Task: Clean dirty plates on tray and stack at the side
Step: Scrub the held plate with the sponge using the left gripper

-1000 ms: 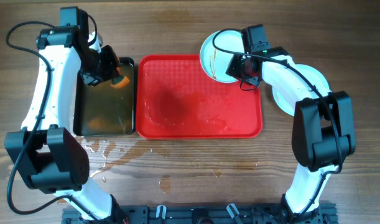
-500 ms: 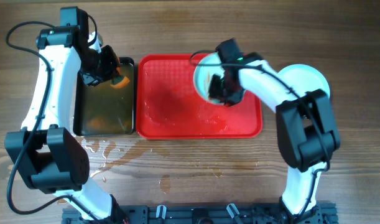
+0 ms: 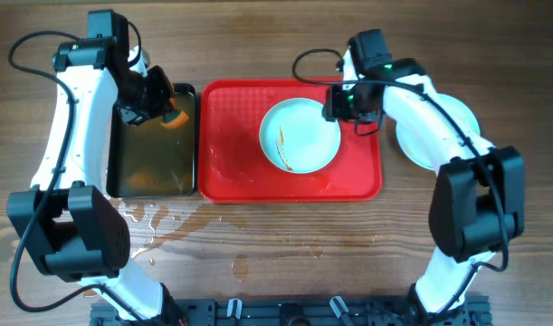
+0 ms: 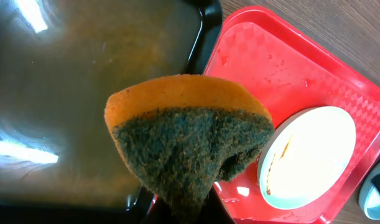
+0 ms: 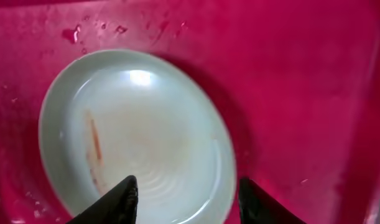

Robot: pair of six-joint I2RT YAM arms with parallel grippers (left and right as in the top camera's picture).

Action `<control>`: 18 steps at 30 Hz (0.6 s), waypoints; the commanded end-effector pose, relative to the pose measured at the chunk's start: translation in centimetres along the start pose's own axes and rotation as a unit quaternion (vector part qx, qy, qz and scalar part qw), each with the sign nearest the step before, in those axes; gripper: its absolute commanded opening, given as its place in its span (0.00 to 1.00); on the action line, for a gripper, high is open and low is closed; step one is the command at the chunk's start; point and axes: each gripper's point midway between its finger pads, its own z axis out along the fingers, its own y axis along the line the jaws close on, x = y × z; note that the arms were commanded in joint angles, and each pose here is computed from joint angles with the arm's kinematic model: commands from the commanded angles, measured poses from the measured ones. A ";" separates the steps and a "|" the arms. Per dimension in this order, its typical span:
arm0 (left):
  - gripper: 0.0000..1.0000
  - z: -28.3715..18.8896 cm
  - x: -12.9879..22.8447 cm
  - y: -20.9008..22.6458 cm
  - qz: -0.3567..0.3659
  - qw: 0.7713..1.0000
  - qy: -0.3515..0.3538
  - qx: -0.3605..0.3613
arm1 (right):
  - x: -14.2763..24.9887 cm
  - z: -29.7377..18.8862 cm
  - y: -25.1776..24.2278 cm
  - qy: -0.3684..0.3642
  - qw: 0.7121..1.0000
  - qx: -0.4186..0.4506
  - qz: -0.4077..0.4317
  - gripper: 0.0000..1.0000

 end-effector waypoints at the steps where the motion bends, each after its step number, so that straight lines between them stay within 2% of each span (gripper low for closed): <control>1: 0.04 0.3 -0.1 0.2 -0.003 1.000 0.000 -0.005 | 1.0 2.9 -1.8 0.033 0.997 0.023 -0.064 0.54; 4: 0.04 0.8 0.4 -0.8 0.011 1.000 0.007 -0.004 | 2.6 5.1 -2.0 0.073 0.996 0.011 -0.050 0.52; 8: 0.04 1.3 0.8 -2.7 0.037 0.999 0.002 0.003 | 3.9 6.2 -1.1 0.102 0.994 -0.024 -0.016 0.34; 12: 0.04 3.0 1.6 -4.3 0.060 0.998 0.016 0.003 | 6.0 7.6 0.8 0.148 0.987 -0.059 0.022 0.29; 16: 0.04 5.6 2.9 -6.2 0.088 0.995 0.039 0.000 | 7.4 8.5 3.8 0.169 0.982 -0.075 0.040 0.29; 17: 0.04 6.2 3.3 -6.5 0.092 0.995 0.044 -0.002 | 7.5 8.6 4.4 0.168 0.982 -0.075 0.044 0.22; 18: 0.04 6.8 3.7 -6.9 0.096 0.994 0.051 -0.003 | 7.5 8.8 4.8 0.165 0.983 -0.068 0.051 0.04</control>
